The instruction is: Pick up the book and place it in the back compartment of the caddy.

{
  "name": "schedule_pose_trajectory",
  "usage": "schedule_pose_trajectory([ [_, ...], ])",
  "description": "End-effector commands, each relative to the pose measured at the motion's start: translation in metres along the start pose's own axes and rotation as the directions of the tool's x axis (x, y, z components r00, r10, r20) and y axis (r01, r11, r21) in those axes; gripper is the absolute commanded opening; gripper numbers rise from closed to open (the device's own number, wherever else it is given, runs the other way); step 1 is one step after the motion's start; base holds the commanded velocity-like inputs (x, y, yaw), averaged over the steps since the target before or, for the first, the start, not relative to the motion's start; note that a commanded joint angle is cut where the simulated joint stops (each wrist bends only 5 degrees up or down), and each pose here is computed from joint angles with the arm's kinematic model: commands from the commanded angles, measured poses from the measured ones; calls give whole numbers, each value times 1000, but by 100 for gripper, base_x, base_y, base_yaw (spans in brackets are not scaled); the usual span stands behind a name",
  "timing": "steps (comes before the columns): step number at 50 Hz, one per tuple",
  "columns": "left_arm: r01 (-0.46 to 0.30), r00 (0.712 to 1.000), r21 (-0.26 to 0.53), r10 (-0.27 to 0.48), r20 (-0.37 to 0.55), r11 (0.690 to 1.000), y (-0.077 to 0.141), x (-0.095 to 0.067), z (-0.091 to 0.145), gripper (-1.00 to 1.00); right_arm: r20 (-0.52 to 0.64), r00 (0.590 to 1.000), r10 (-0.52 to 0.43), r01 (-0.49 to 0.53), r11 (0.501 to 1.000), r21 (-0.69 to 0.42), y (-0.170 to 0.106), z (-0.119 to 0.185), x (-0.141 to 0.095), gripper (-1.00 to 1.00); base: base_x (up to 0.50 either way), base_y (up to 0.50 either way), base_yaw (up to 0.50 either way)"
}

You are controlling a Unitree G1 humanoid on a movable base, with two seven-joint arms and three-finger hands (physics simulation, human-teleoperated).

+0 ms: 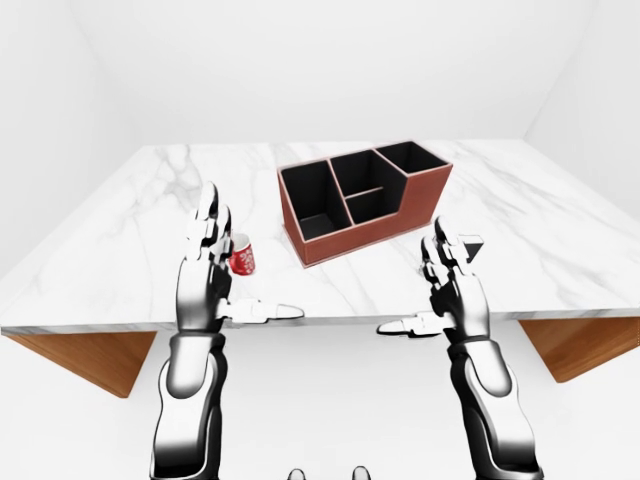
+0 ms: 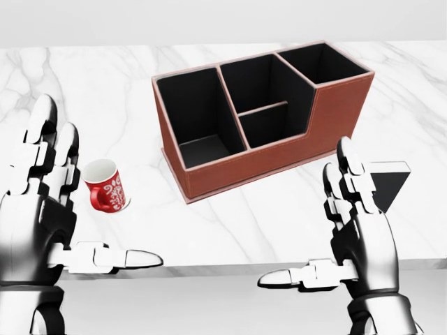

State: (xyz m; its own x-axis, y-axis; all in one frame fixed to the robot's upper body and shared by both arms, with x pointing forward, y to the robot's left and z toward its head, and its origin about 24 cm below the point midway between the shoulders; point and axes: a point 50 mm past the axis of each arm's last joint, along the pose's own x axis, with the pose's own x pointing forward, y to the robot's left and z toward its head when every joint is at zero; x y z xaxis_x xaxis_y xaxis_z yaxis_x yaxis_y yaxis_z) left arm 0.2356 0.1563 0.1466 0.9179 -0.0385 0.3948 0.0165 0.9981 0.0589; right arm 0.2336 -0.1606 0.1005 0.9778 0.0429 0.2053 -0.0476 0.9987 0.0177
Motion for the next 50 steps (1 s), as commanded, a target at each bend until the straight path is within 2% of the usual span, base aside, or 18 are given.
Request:
schedule_pose_trajectory([
  [1,-12,983,13,10,182,1000,8,-2,42,100,178,984,8,-5,1000,-15,-4,42,-7,100,50,0,0],
  [6,-17,975,11,14,222,1000,10,-2,51,100,243,970,2,4,1000,-24,-7,58,-10,100,50,0,0],
  [19,-27,966,12,23,256,1000,13,-2,58,100,244,970,-2,11,999,-34,-10,58,-9,100,50,0,0],
  [50,-20,974,19,15,228,1000,11,-2,52,100,217,976,-6,19,998,-56,-9,52,-7,100,50,0,0],
])
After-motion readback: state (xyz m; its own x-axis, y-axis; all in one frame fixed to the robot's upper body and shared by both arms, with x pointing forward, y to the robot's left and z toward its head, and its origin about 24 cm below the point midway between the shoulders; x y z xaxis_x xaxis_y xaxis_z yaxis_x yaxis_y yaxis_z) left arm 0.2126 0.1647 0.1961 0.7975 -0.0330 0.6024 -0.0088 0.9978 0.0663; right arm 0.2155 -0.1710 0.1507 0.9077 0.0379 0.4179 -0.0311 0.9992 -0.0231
